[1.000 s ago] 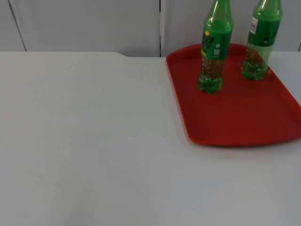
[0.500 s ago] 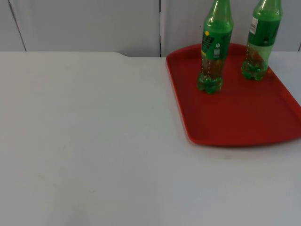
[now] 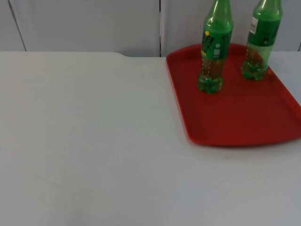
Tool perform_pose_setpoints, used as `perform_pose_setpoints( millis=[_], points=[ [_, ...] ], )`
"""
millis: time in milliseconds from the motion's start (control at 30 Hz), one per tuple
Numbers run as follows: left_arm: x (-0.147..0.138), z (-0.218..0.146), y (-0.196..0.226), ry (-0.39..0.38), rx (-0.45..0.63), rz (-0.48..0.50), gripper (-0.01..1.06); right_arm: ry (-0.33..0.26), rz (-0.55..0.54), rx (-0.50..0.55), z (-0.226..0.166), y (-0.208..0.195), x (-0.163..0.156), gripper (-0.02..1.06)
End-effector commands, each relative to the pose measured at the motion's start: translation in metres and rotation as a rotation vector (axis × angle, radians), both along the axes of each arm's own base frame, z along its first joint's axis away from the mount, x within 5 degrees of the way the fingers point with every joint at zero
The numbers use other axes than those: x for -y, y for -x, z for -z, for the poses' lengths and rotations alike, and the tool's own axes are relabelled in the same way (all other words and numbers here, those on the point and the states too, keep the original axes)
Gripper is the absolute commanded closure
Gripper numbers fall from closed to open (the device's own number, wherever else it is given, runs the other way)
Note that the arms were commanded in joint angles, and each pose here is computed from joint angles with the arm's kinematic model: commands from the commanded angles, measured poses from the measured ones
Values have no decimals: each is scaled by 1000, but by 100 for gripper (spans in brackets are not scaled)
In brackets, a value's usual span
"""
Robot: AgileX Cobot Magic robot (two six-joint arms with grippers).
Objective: Place the bottle upright on the tray.
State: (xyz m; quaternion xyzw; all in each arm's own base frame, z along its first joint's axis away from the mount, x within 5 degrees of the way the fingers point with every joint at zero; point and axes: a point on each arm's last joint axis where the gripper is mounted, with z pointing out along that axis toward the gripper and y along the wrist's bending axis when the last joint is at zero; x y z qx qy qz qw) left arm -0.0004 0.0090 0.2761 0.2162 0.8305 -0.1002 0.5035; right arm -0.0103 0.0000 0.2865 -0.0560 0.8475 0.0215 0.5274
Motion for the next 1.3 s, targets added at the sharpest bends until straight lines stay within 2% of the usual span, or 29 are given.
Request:
perform_pose_setpoints(
  millis=[0, 1267],
  points=[
    [1, 1, 0, 8, -1, 6, 0, 0, 7, -16, 6, -3, 0, -1],
    [0, 1, 0, 6, 0, 4, 0, -13, 21, -20, 6, -3, 1, -1]
  ],
)
